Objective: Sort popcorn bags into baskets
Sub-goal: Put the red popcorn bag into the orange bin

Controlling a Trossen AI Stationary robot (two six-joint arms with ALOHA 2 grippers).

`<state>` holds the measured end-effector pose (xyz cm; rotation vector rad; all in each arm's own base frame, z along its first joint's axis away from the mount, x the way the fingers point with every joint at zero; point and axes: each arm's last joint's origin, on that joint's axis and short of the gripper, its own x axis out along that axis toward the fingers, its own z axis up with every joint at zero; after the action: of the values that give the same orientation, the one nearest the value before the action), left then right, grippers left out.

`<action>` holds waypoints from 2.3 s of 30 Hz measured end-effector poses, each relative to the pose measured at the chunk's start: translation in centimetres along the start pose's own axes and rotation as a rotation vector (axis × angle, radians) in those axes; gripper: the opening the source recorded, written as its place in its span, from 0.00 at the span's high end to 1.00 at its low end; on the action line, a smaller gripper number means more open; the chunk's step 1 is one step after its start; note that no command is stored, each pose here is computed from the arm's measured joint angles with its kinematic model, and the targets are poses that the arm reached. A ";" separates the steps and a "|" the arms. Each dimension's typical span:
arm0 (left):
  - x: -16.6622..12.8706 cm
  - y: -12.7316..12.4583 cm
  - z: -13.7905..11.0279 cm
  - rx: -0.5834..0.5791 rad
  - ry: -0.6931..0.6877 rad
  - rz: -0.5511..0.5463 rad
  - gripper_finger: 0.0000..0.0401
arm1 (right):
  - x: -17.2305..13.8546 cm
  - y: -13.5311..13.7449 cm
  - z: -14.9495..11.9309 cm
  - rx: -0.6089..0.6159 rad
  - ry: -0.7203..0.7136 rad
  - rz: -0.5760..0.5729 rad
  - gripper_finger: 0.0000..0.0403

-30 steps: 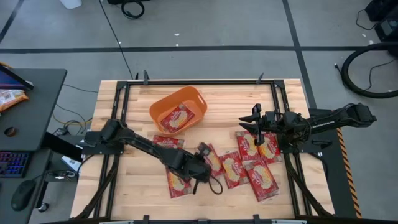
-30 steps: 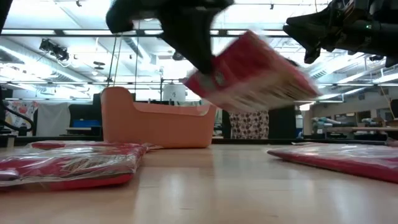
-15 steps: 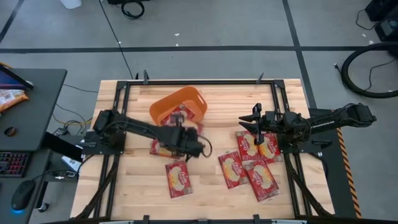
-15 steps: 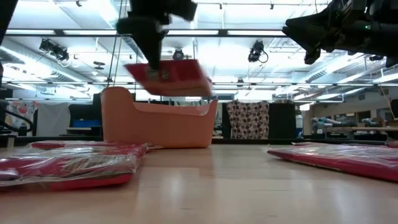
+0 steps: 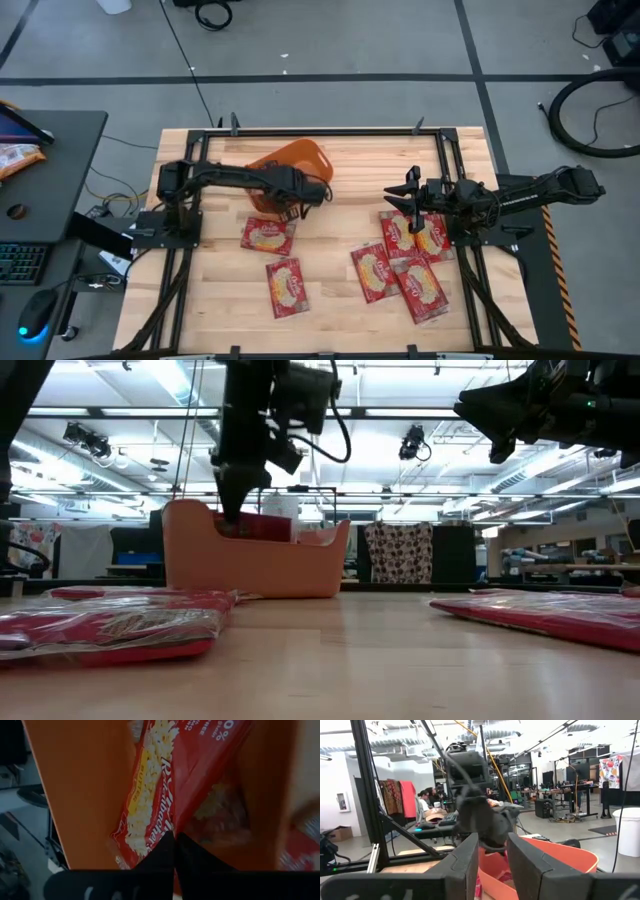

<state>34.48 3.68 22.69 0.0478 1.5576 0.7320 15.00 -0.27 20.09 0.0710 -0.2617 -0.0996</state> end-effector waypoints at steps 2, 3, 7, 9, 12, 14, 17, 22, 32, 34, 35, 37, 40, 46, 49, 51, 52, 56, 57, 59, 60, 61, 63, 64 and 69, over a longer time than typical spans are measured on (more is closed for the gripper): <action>0.5 0.6 0.5 -0.029 -0.005 -0.011 0.98 | 0.0 0.0 0.0 0.000 0.000 0.000 0.73; 0.7 0.9 0.7 -0.042 -0.009 -0.017 0.98 | 0.0 0.0 0.0 0.000 0.000 0.000 0.73; 1.3 2.1 1.2 -0.108 -0.007 -0.022 0.96 | 0.0 0.0 0.0 -0.001 0.004 -0.001 0.73; 1.5 2.4 1.3 -0.119 -0.005 -0.019 0.92 | 0.0 0.0 0.0 -0.001 0.005 0.000 0.73; 1.5 2.4 1.5 -0.121 -0.013 -0.022 0.84 | 0.0 0.0 -0.1 -0.001 0.006 -0.001 0.73; 1.3 2.0 1.5 -0.096 -0.026 -0.035 0.79 | 0.0 0.0 -0.1 -0.001 0.006 0.000 0.73; 0.6 0.8 1.6 -0.017 -0.079 -0.070 0.73 | 0.0 0.0 -0.1 -0.005 0.006 0.000 0.73; -2.1 -2.9 1.4 0.255 -0.269 -0.058 0.69 | 0.0 0.0 -0.1 -0.006 0.006 -0.001 0.73; -5.3 -11.5 -3.7 0.730 -0.405 -0.244 0.68 | 0.0 0.0 -0.1 -0.002 0.009 -0.001 0.73; -5.0 -12.6 -5.4 0.770 -0.363 -0.239 0.68 | 0.0 0.0 -0.1 -0.002 0.009 -0.001 0.73; -4.7 -13.0 -6.2 0.780 -0.337 -0.232 0.68 | 0.0 0.0 -0.1 -0.002 0.009 -0.001 0.73; -4.1 -13.9 -7.9 0.791 -0.290 -0.210 0.68 | 0.0 0.0 -0.1 -0.002 0.009 -0.001 0.73; -3.5 -14.8 -10.0 0.783 -0.240 -0.166 0.68 | 0.0 0.0 -0.1 -0.002 0.009 0.000 0.73; -2.0 -15.6 -12.9 0.684 -0.184 -0.103 0.68 | 0.0 0.0 -0.1 -0.001 0.006 -0.001 0.73; -1.0 -15.6 -13.8 0.645 -0.171 -0.045 0.66 | 0.0 0.0 -0.1 -0.001 0.006 -0.001 0.73; -0.5 -15.5 -14.1 0.624 -0.169 -0.009 0.64 | 0.0 0.0 -0.1 -0.001 0.006 -0.001 0.73; -0.2 -15.4 -14.3 0.615 -0.169 0.006 0.62 | 0.0 0.0 -0.1 -0.001 0.006 -0.001 0.73; 0.7 -15.2 -14.7 0.607 -0.158 0.036 0.57 | 0.0 0.0 -0.1 -0.001 0.005 -0.003 0.73; 0.9 -15.2 -14.8 0.608 -0.156 0.038 0.57 | 0.0 0.0 -0.1 -0.001 0.005 -0.003 0.73; 1.3 -15.3 -14.9 0.606 -0.159 0.035 0.56 | 0.0 0.0 -0.1 -0.001 0.005 -0.003 0.73; 1.6 -15.3 -15.0 0.604 -0.164 0.032 0.56 | 0.0 0.0 -0.1 -0.001 0.005 -0.003 0.73; 1.8 -15.4 -15.1 0.602 -0.167 0.029 0.56 | 0.0 0.0 -0.1 -0.001 0.005 -0.003 0.73; 2.3 -15.5 -15.2 0.598 -0.179 0.025 0.56 | 0.0 0.0 -0.1 -0.001 0.006 -0.003 0.73; 2.5 -15.4 -15.2 0.595 -0.187 0.030 0.56 | 0.0 0.0 -0.1 -0.001 0.005 -0.003 0.73; 3.0 -15.3 -15.4 0.559 -0.201 0.058 0.66 | 0.0 0.0 -0.1 -0.001 0.006 -0.004 0.73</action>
<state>26.01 -13.44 11.98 0.5646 1.5281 0.3049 15.02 -0.28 20.04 0.0708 -0.2559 -0.1033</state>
